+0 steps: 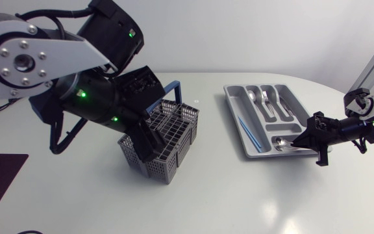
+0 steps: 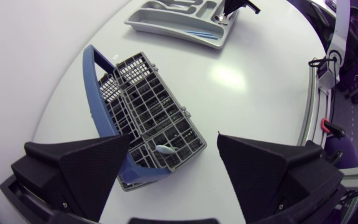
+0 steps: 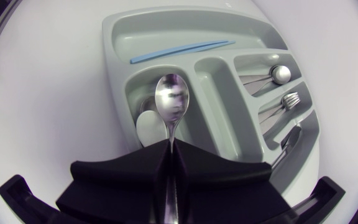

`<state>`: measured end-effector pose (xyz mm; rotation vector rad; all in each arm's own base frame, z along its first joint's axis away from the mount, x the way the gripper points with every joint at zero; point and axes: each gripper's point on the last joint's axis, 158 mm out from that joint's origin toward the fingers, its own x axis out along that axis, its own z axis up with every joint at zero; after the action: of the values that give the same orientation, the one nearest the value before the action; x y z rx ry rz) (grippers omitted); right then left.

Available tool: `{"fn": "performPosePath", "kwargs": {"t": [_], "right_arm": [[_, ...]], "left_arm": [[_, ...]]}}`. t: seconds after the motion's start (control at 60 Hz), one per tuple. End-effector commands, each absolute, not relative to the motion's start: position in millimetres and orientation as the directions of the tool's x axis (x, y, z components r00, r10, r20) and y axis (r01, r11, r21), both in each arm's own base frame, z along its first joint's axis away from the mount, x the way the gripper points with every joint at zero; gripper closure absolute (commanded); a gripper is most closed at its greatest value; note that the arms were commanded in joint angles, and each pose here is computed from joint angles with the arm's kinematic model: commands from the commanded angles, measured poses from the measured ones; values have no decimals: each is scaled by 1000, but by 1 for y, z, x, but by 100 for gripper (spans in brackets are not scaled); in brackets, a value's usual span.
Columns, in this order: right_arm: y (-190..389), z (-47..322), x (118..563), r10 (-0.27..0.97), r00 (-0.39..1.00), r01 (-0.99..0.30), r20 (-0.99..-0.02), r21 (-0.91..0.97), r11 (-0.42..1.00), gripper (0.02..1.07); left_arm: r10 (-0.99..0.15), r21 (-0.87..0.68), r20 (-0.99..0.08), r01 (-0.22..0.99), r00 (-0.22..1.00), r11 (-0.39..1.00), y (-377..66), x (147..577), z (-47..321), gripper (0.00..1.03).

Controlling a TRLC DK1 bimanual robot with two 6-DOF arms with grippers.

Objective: Unload the cutlery basket into the drawer organizer.

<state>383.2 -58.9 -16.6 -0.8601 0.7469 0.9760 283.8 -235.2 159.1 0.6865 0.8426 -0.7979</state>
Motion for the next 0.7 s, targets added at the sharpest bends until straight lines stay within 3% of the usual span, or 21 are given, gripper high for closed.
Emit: {"fn": "performPosePath", "kwargs": {"t": [0.0,0.033,0.1,0.133,0.167,0.267,0.5,0.683], "right_arm": [[-59,-20,387,376,371,-922,-849,-288,259,85],[-59,-18,388,374,375,-920,-848,-293,260,70],[-60,-14,389,362,382,-917,-850,-301,262,29],[-62,-11,390,356,390,-913,-849,-306,269,18],[-62,-8,391,353,397,-910,-847,-313,272,13],[-62,4,391,350,419,-900,-838,-334,279,7],[-47,32,380,360,460,-883,-811,-374,286,7],[-34,47,377,379,481,-872,-791,-387,299,7]], "left_arm": [[-314,224,-854,837,415,498,-232,275,152,6],[-306,230,-856,837,417,497,-231,274,149,6],[-296,239,-858,837,419,492,-230,271,147,6],[-294,238,-860,837,417,493,-229,270,145,6],[-292,238,-861,838,416,491,-228,269,144,6],[-295,239,-860,839,416,489,-227,263,142,6],[-279,328,-820,810,499,485,-221,259,145,14],[-267,387,-785,779,559,493,-212,259,143,48]]}}
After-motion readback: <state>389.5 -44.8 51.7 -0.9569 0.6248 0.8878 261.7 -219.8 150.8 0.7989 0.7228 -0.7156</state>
